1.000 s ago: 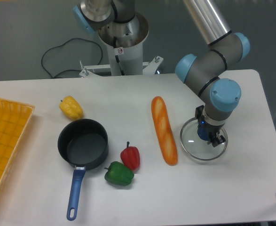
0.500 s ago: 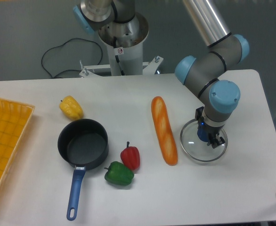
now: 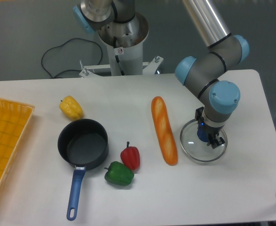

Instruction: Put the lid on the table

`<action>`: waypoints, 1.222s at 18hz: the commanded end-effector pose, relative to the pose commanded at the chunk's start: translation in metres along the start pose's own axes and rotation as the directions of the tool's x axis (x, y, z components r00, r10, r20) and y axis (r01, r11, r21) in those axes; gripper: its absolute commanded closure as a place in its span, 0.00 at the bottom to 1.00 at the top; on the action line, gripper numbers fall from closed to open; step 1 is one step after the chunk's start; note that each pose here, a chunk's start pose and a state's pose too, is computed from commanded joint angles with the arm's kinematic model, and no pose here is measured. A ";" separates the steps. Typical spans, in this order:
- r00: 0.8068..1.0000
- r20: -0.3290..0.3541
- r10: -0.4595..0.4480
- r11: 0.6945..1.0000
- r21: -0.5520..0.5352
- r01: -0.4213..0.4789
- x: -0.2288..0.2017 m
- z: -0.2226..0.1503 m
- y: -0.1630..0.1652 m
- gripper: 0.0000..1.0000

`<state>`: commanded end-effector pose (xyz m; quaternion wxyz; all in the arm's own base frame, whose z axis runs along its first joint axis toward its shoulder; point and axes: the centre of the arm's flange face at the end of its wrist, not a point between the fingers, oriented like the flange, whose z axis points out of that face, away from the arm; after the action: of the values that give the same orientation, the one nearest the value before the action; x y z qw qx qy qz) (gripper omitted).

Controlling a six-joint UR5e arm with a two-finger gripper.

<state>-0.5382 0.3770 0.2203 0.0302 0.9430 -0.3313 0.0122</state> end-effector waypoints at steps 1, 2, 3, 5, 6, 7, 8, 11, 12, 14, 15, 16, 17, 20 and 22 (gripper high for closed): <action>1.000 0.000 -0.002 1.000 0.000 0.002 0.000 0.000 0.000 0.36; 1.000 0.000 0.000 1.000 0.000 0.000 0.000 0.000 0.000 0.36; 1.000 0.000 0.000 1.000 0.000 0.000 0.000 0.000 0.000 0.36; 1.000 -0.003 -0.001 1.000 0.001 0.001 0.000 0.002 0.000 0.36; 1.000 -0.003 -0.003 1.000 0.001 0.003 0.000 0.002 0.000 0.36; 1.000 -0.003 -0.003 1.000 0.001 0.003 0.000 0.002 0.000 0.36; 1.000 -0.003 -0.003 1.000 0.001 0.003 0.000 0.002 0.000 0.36; 1.000 -0.004 -0.003 1.000 0.001 0.003 0.000 0.003 -0.001 0.36; 1.000 -0.004 -0.004 1.000 0.001 0.004 0.000 0.003 -0.001 0.36; 1.000 -0.004 -0.004 1.000 0.001 0.004 -0.001 0.003 -0.002 0.36; 1.000 -0.004 -0.004 1.000 0.001 0.004 -0.001 0.003 -0.002 0.36; 1.000 -0.007 0.000 1.000 0.002 0.000 -0.001 0.005 -0.004 0.36; 1.000 -0.010 0.004 1.000 0.002 -0.004 -0.001 0.007 -0.006 0.36; 1.000 -0.010 0.002 1.000 0.002 -0.002 -0.001 0.007 -0.007 0.36; 1.000 -0.011 0.001 1.000 0.003 -0.001 -0.001 0.007 -0.007 0.36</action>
<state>-0.5342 0.3828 0.2127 0.0309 0.9428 -0.3315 0.0180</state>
